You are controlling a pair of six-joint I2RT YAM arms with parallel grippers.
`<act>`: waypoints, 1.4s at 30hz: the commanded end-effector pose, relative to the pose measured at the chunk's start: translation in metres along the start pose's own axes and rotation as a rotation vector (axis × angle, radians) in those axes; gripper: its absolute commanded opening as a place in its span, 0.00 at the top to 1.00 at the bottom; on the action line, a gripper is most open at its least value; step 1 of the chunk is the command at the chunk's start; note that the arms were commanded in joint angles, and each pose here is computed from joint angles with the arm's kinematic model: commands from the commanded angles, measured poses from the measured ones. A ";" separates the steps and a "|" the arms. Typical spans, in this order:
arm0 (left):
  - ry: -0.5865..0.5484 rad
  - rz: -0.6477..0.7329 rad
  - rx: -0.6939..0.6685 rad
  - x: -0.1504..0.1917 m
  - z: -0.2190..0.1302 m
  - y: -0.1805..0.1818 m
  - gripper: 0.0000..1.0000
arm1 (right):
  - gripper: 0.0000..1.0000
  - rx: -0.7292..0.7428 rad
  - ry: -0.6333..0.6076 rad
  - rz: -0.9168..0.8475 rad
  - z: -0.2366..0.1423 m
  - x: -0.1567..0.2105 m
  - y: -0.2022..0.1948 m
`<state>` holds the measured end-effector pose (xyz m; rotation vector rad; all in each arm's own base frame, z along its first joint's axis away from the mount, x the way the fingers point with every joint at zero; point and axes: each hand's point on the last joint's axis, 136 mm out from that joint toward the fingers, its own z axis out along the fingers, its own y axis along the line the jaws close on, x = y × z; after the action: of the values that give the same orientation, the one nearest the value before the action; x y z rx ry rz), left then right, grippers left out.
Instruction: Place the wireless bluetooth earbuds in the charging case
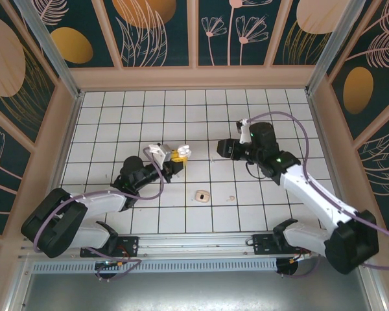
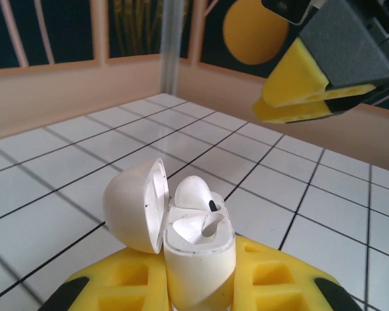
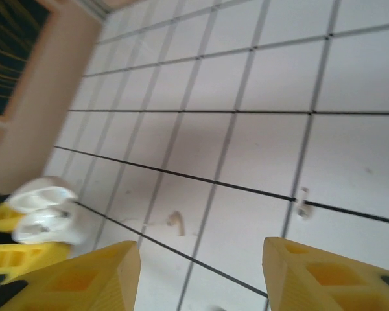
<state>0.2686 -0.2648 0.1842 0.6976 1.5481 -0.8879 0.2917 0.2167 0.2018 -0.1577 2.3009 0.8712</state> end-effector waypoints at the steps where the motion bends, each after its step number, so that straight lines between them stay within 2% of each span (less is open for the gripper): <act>1: -0.042 -0.048 -0.026 -0.009 -0.009 0.009 0.87 | 0.48 0.165 0.133 0.012 0.011 0.014 -0.029; 4: -0.035 -0.076 -0.045 -0.004 -0.013 0.015 0.87 | 0.50 0.250 0.235 0.026 0.029 0.022 -0.047; 10: -0.031 -0.106 -0.044 -0.001 -0.014 0.015 0.87 | 0.51 0.310 0.379 0.020 0.063 0.036 -0.064; 25: -0.028 -0.109 -0.050 0.000 -0.016 0.015 0.87 | 0.59 0.267 0.507 -0.027 0.132 0.040 -0.075; 42: -0.023 -0.105 -0.064 -0.004 -0.016 0.017 0.87 | 0.63 0.225 0.623 -0.019 0.159 0.074 -0.077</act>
<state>0.2720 -0.2435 0.1783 0.5759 1.6129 -0.9208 0.3501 0.2565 0.0254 -0.3409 2.9395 0.5636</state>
